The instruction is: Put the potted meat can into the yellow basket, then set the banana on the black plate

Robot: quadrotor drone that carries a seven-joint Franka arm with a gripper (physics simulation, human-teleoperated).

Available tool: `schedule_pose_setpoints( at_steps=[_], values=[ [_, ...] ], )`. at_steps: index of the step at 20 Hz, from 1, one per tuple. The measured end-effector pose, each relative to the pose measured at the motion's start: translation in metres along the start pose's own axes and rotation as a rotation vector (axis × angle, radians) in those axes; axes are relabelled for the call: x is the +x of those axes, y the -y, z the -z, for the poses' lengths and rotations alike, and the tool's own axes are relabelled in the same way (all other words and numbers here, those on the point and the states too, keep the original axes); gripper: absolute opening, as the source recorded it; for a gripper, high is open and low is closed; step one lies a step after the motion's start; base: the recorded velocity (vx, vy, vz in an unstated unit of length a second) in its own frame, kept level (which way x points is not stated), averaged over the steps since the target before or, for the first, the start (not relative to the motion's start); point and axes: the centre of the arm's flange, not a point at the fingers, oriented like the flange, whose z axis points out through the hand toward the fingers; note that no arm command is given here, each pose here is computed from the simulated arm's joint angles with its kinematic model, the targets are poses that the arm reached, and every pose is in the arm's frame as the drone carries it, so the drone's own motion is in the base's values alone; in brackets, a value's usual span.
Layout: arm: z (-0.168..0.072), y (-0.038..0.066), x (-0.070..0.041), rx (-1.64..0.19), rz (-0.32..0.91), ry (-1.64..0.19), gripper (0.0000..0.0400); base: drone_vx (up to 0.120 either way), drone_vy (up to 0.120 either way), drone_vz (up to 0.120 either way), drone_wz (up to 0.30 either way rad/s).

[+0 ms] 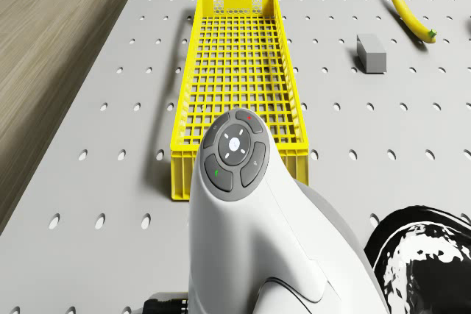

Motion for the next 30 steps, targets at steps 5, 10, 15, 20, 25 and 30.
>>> schedule_pose_setpoints(
  at_steps=[5, 10, 15, 20, 25, 30],
  values=[
    [-0.002, 0.001, 0.001, 0.0, 0.0, 0.0, 0.0284, 0.0, 0.0, 0.0, 0.0],
    [0.0, 0.001, 0.001, -0.001, 0.008, -0.002, 0.0282, 0.0, 0.0, 0.0, 0.0],
    [0.016, 0.001, 0.001, -0.002, 0.006, -0.005, 0.0283, 0.0, 0.0, 0.08, 0.0],
    [0.027, 0.001, 0.001, -0.003, 0.003, -0.005, 0.0283, 0.0, 0.0, 0.12, 0.0],
    [0.031, 0.001, 0.001, -0.003, 0.002, -0.005, 0.0282, 0.112, 0.0, 0.072, 0.0],
    [0.032, 0.001, 0.001, -0.003, 0.001, -0.005, 0.0282, 0.12, 0.0, 0.0, 0.0]
  ],
)
